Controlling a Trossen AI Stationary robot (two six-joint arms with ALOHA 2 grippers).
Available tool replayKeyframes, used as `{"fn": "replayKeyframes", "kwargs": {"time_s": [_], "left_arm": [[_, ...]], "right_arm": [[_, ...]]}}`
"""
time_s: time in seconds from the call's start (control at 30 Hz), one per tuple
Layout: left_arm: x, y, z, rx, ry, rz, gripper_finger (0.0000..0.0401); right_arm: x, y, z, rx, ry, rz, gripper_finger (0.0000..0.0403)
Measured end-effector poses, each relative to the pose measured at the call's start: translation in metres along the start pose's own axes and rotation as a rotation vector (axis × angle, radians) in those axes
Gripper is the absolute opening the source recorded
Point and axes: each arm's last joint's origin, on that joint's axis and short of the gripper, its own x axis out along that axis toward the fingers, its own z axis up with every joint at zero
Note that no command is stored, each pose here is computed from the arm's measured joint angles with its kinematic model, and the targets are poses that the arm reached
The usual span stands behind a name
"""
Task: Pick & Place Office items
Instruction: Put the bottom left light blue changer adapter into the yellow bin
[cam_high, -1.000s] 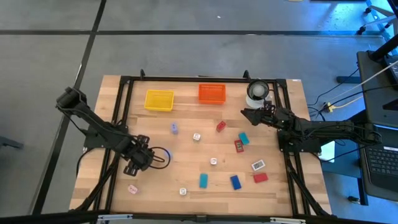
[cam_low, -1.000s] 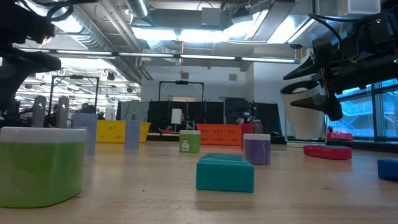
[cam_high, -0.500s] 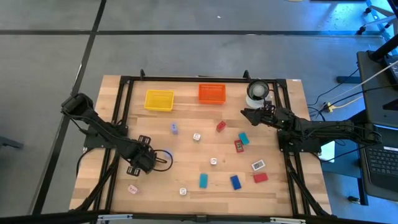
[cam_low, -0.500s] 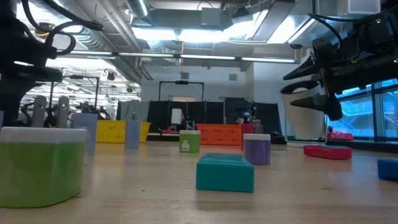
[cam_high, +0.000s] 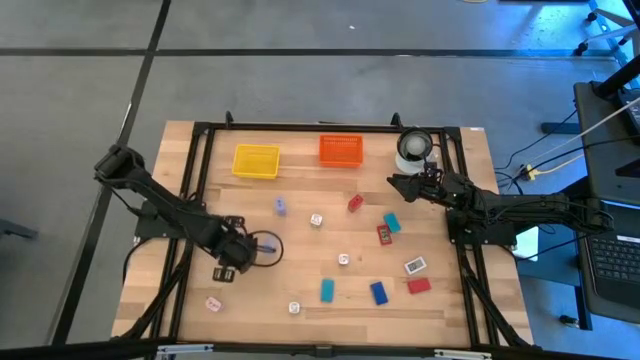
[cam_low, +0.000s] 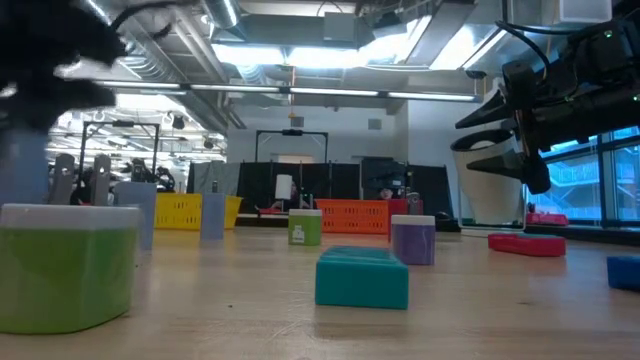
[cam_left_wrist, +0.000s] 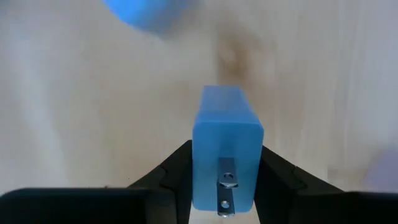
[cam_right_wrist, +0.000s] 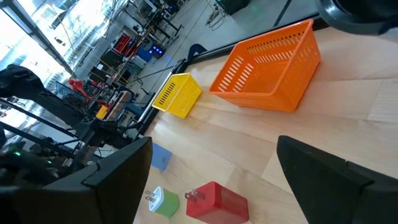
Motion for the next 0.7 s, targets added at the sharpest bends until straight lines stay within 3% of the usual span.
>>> {"fn": "replayKeyframes", "kwargs": {"time_s": [0.23, 0.47, 0.57, 0.7], "left_arm": [[-0.05, 0.042, 0.026, -0.312, -0.22, 0.257, 0.0131], [-0.082, 0.109, 0.047, -0.68, -0.396, 0.517, 0.0126], [-0.08, 0.144, 0.044, -0.833, -0.348, 0.543, 0.0128], [-0.069, 0.189, 0.03, -1.041, -0.236, 0.479, 0.0128]], "right_arm": [[0.0, 0.0, 0.0, 0.001, -0.011, -0.008, 0.0347], [0.0, -0.002, 0.003, -0.028, -0.093, -0.074, 0.0347], [0.0, -0.003, 0.004, -0.031, -0.12, -0.098, 0.0347], [0.0, -0.003, 0.004, -0.054, -0.127, -0.106, 0.0347]]}}
